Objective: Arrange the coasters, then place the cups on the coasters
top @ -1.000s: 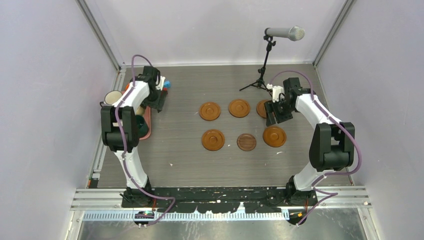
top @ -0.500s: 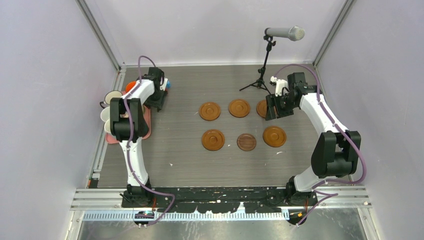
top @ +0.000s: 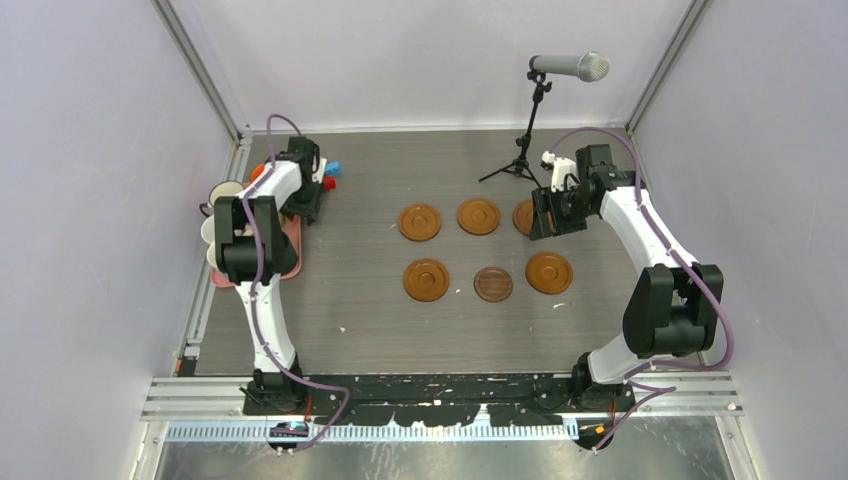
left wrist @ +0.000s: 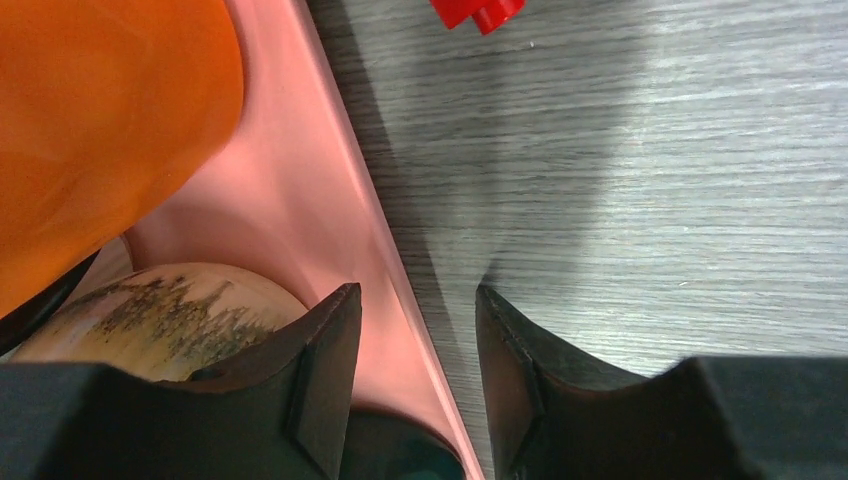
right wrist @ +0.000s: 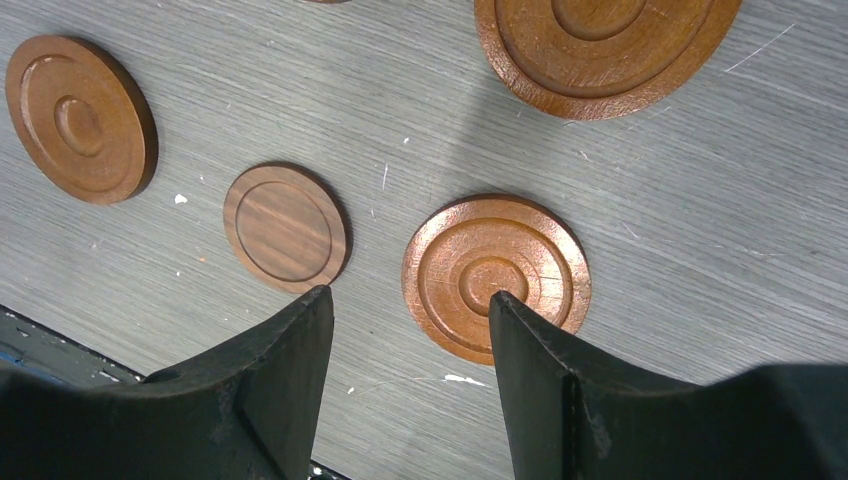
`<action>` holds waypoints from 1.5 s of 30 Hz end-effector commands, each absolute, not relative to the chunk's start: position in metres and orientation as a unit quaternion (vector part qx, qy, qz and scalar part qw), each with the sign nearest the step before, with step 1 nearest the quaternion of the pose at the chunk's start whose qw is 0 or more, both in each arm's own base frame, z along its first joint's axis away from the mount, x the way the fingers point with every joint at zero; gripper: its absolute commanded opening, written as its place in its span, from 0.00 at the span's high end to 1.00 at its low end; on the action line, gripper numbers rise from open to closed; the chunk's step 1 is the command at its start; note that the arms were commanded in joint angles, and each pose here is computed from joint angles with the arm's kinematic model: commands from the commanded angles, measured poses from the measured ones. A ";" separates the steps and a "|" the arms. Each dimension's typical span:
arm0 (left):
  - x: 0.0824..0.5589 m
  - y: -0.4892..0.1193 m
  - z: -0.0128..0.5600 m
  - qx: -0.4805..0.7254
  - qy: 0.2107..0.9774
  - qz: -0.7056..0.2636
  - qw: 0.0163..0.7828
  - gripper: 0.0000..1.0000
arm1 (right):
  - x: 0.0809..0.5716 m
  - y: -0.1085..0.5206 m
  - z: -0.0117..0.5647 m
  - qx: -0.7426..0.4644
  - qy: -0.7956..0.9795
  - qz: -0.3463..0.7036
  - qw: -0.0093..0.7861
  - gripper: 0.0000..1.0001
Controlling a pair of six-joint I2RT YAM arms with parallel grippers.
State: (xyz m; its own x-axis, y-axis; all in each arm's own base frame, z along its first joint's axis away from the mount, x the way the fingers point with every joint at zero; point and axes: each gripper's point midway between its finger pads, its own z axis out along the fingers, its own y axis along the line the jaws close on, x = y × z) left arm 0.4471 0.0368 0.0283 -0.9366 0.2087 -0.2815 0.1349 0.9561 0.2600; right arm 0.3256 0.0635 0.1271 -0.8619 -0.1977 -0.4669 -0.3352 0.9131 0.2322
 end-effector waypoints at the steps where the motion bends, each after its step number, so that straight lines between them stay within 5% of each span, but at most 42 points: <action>1: 0.436 0.042 0.024 0.071 0.978 0.117 0.156 0.52 | 0.329 0.068 0.145 -0.144 0.943 0.160 0.254 0.37; 20: 0.366 0.006 0.005 0.115 0.988 0.036 0.093 1.00 | 0.330 0.068 0.141 -0.144 0.943 0.161 0.252 0.38; 45: 0.307 -0.121 0.026 0.057 0.990 -0.124 0.039 1.00 | 0.327 0.067 0.140 -0.144 0.944 0.159 0.251 0.38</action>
State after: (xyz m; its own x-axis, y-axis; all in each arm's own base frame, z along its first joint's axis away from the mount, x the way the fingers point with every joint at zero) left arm 0.3314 -0.0587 0.0233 -0.9580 0.2054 -0.2001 0.2088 0.9780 0.0044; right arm 0.3238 0.0638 0.1250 -0.8623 -0.1972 -0.4665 -0.3354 0.9125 0.2343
